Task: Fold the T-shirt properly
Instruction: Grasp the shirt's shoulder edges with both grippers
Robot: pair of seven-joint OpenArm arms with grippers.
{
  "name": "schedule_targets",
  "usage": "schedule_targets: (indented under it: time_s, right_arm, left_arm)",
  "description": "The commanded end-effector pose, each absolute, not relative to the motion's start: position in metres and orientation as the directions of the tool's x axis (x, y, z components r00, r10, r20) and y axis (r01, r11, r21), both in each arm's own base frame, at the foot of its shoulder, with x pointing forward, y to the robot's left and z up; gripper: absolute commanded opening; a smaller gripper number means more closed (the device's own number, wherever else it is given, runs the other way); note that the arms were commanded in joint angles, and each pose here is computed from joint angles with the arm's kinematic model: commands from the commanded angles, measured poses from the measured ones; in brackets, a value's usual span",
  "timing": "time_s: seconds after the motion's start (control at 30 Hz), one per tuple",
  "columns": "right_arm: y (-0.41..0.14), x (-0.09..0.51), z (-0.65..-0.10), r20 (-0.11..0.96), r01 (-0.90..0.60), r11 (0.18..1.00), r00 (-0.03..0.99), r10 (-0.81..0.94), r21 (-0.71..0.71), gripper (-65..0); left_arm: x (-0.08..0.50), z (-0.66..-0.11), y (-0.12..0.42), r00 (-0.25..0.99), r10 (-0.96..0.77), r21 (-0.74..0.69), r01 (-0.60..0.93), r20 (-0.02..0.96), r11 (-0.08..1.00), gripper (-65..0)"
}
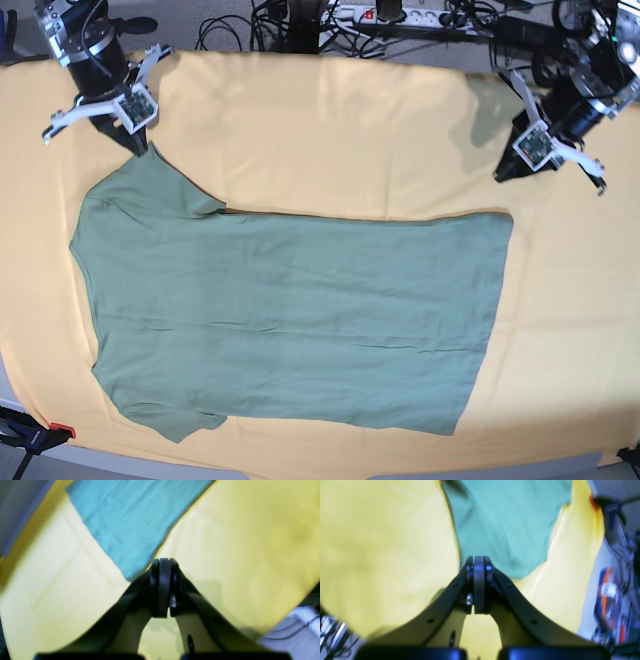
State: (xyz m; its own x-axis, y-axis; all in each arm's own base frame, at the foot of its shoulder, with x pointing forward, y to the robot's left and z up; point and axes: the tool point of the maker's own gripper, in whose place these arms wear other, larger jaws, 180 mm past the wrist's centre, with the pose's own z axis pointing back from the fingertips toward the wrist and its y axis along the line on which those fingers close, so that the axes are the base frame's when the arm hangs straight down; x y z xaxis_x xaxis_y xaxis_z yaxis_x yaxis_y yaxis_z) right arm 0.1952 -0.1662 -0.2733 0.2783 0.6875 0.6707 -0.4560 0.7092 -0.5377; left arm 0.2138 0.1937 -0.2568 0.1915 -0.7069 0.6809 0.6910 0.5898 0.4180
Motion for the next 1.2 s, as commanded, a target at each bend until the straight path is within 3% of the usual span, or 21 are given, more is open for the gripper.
schedule_targets:
  time_s: [0.0, 0.13, 0.27, 0.3, 0.5, 0.63, 0.87, 1.17]
  right_arm:
    - [-0.162, 0.200, -0.263, 0.688, -0.455, 0.702, 0.233, 0.687, -0.547, -65.0]
    - [-0.164, 0.209, -0.271, 0.688, -0.467, 0.694, 0.219, 0.692, -0.549, -65.0]
    - [-0.171, 0.212, -0.282, 0.685, -0.463, 0.700, 0.236, 0.689, -0.544, -65.0]
    - [-0.171, 0.212, -0.283, 0.687, -0.464, 0.700, 0.234, 0.687, -0.542, -65.0]
    - [-0.166, 0.210, -0.285, 0.688, -0.492, 0.687, 0.220, 0.692, -0.534, -54.9]
    - [-0.166, 0.210, -0.285, 0.687, -0.491, 0.688, 0.221, 0.692, -0.534, -49.9]
    - [-0.166, 0.209, -0.285, 0.687, -0.492, 0.688, 0.222, 0.692, -0.533, -49.9]
    - [-0.166, 0.209, -0.285, 0.687, -0.492, 0.688, 0.223, 0.692, -0.534, -49.9]
  left_arm:
    - [0.221, -0.250, 0.195, 0.151, -0.715, 0.435, 0.702, 0.682, 0.563, -65.0]
    - [0.234, -0.252, 0.215, 0.078, -0.733, 0.427, 0.769, 0.676, 0.476, -62.6]
    - [0.251, -0.246, 0.230, 0.024, -0.727, 0.423, 0.800, 0.687, 0.426, -31.4]
    - [0.255, -0.247, 0.234, 0.017, -0.742, 0.431, 0.805, 0.670, 0.408, -27.6]
    - [0.267, -0.273, 0.242, -0.076, -0.844, 0.469, 0.856, 0.530, 0.218, -27.3]
    - [0.284, -0.287, 0.248, -0.119, -0.892, 0.535, 0.831, 0.437, 0.151, -27.3]
    - [0.296, -0.316, 0.250, -0.165, -0.926, 0.536, 0.843, 0.339, 0.046, -27.3]
    - [0.333, -0.330, 0.245, -0.149, -0.928, 0.541, 0.838, 0.341, 0.064, -27.3]
